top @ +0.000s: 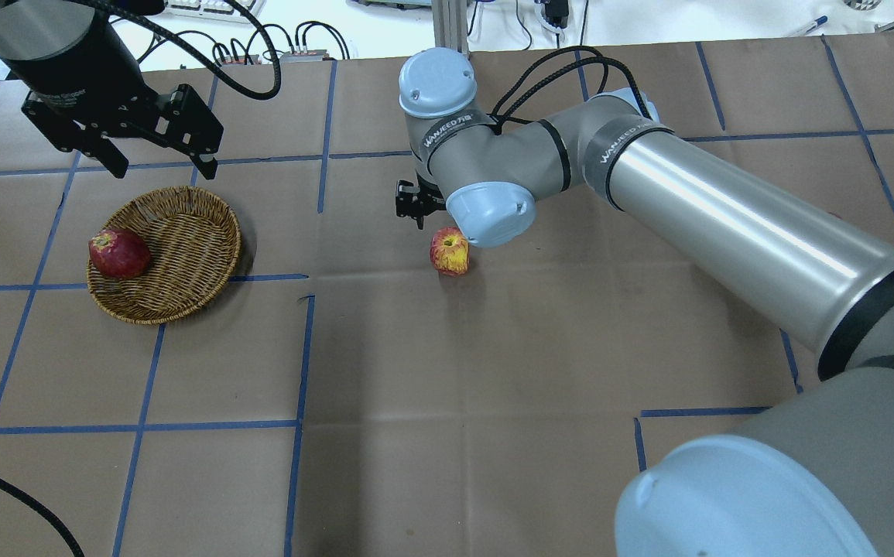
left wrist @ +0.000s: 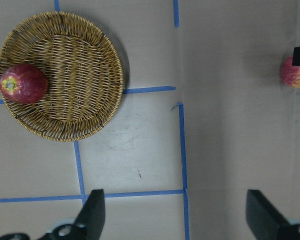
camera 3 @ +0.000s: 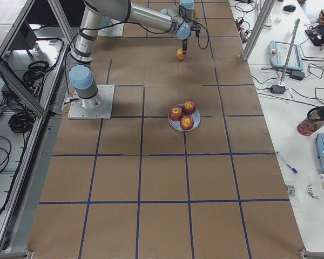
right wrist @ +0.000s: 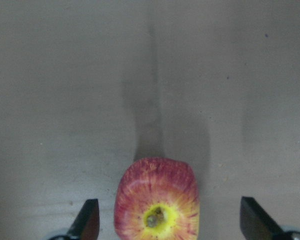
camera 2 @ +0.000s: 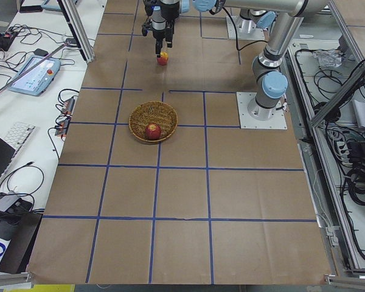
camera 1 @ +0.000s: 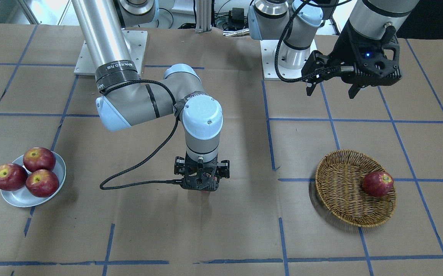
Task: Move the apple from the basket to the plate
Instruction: 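Move the right gripper over the apple at the table center and lower, then close the right gripper on the apple, then carry the apple with the right gripper onto the white plate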
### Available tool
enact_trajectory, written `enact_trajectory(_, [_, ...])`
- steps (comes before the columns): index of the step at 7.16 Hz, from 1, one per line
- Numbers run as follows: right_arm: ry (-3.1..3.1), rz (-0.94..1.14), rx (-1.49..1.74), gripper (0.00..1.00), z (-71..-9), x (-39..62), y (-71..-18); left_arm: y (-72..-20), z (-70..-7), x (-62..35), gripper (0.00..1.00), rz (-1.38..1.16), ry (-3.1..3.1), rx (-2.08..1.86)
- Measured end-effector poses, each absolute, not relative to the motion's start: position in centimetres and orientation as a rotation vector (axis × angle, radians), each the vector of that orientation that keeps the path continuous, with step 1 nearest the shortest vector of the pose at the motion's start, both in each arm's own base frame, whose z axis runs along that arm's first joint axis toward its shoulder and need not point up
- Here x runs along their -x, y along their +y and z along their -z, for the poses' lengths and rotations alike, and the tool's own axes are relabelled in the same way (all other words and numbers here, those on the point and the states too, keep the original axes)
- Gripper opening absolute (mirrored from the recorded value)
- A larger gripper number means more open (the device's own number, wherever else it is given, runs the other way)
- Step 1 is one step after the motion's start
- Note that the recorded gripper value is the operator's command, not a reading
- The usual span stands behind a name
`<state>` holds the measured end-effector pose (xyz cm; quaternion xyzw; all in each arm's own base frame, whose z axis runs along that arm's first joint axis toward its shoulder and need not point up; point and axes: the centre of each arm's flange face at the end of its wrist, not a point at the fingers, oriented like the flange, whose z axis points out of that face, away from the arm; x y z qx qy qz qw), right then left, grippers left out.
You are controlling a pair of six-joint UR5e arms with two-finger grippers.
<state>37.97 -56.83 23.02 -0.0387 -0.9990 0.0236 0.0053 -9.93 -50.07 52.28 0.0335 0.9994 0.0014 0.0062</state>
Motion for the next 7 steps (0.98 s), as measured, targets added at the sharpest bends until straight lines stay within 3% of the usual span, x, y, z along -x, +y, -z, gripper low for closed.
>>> enact_trajectory(3, [-3.119, -0.035, 0.121, 0.97, -20.7, -38.1, -56.8, -50.2, -52.1, 9.9, 0.99, -0.008, 3.127, -0.107])
enact_trajectory(4, [-3.125, -0.06, 0.122, 0.75, -20.0, -38.2, -57.0, -50.2, -52.1, 9.9, 0.99, -0.009, 3.127, -0.108])
enact_trajectory(5, [-3.129, -0.084, 0.123, 0.63, -19.5, -38.4, -57.3, -50.3, -52.0, 9.9, 0.99, -0.01, 3.128, -0.108])
enact_trajectory(7, [-3.129, -0.093, 0.119, 0.56, -19.1, -39.1, -56.9, -50.4, -51.9, 9.9, 0.99, -0.013, 3.129, -0.108])
